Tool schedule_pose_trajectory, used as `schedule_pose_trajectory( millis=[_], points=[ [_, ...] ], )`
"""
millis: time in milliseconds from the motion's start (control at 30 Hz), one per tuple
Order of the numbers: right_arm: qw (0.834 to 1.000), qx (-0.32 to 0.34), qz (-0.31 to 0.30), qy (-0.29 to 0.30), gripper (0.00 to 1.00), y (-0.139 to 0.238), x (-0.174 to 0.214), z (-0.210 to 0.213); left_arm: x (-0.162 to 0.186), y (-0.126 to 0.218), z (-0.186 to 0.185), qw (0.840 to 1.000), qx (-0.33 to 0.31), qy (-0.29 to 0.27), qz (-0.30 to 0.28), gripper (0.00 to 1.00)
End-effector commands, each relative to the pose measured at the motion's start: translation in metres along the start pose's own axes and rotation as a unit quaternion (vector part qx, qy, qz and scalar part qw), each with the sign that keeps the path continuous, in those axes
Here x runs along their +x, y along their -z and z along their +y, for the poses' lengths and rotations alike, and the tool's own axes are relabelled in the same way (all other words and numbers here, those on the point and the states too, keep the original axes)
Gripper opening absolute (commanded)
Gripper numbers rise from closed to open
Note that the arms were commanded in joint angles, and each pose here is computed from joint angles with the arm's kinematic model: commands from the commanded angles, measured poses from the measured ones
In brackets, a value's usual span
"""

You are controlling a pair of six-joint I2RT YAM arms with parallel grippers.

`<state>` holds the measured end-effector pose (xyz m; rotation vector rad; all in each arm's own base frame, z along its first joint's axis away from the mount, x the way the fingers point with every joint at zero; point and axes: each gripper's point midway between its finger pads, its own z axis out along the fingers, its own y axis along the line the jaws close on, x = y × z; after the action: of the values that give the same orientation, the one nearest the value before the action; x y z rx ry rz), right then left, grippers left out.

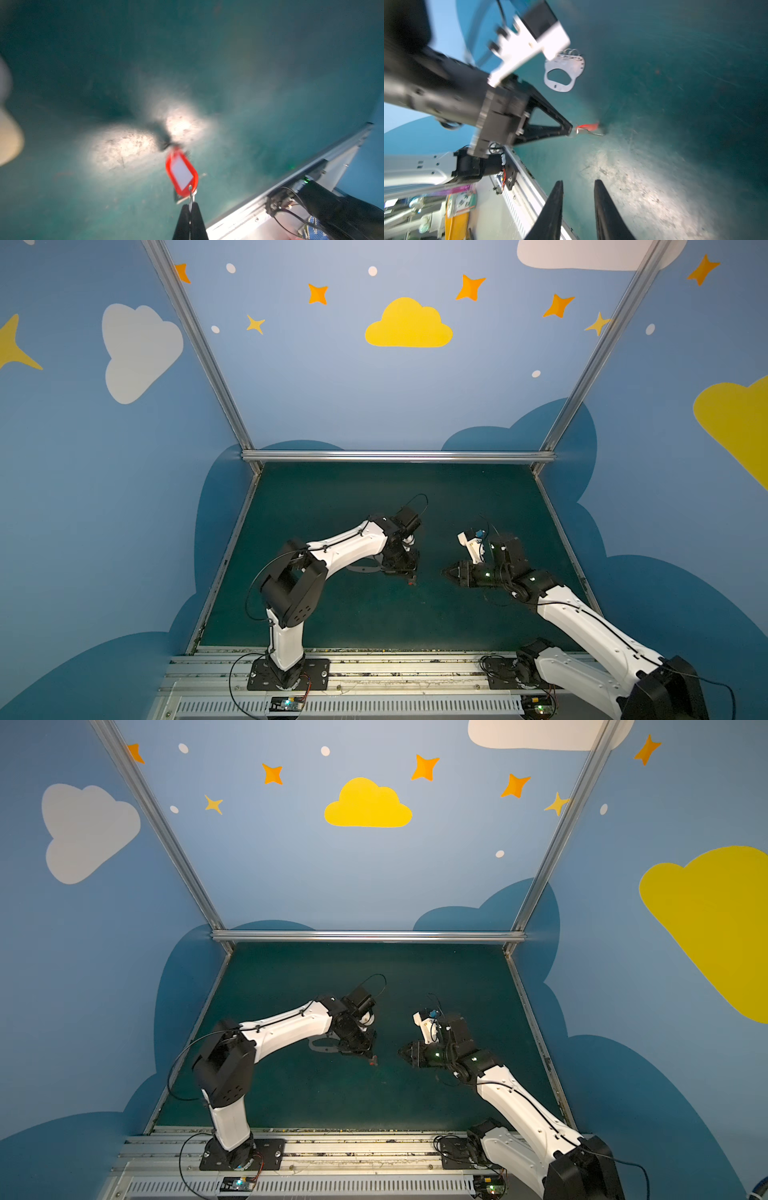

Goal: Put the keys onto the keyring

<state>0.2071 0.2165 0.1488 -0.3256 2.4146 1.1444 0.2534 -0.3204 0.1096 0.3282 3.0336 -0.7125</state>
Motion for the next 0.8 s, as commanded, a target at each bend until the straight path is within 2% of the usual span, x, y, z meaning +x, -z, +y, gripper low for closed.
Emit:
schedule_pose_trajectory(
  millis=[0, 100, 267, 367, 433, 567, 633, 700, 767],
  points=[
    [0.993, -0.083, -0.043, 0.068, 0.29, 0.018, -0.026, 0.048, 0.000, 0.054, -0.015, 0.997, 0.003, -0.067, -0.027, 0.04],
    [0.985, -0.119, -0.069, 0.104, 0.30, 0.033, -0.038, 0.073, -0.001, 0.092, -0.036, 0.991, 0.026, -0.116, -0.054, 0.04],
    [0.970, -0.135, -0.140, 0.146, 0.31, 0.055, -0.060, 0.095, 0.001, 0.143, -0.067, 0.974, 0.077, -0.182, -0.112, 0.04],
    [0.958, -0.150, -0.179, 0.163, 0.31, 0.071, -0.074, 0.110, 0.006, 0.171, -0.083, 0.955, 0.115, -0.220, -0.162, 0.04],
    [0.951, -0.164, -0.195, 0.173, 0.30, 0.081, -0.082, 0.124, 0.012, 0.189, -0.096, 0.935, 0.154, -0.252, -0.199, 0.04],
    [0.941, -0.204, -0.192, 0.189, 0.30, 0.089, -0.090, 0.147, 0.024, 0.217, -0.112, 0.901, 0.209, -0.286, -0.251, 0.05],
    [0.936, -0.231, -0.176, 0.197, 0.33, 0.091, -0.089, 0.158, 0.028, 0.224, -0.114, 0.896, 0.214, -0.291, -0.259, 0.04],
    [0.932, -0.252, -0.165, 0.202, 0.42, 0.092, -0.088, 0.166, 0.030, 0.226, -0.114, 0.895, 0.218, -0.293, -0.256, 0.04],
    [0.931, -0.259, -0.159, 0.204, 0.44, 0.092, -0.088, 0.170, 0.034, 0.227, -0.117, 0.893, 0.227, -0.297, -0.252, 0.04]
  ],
)
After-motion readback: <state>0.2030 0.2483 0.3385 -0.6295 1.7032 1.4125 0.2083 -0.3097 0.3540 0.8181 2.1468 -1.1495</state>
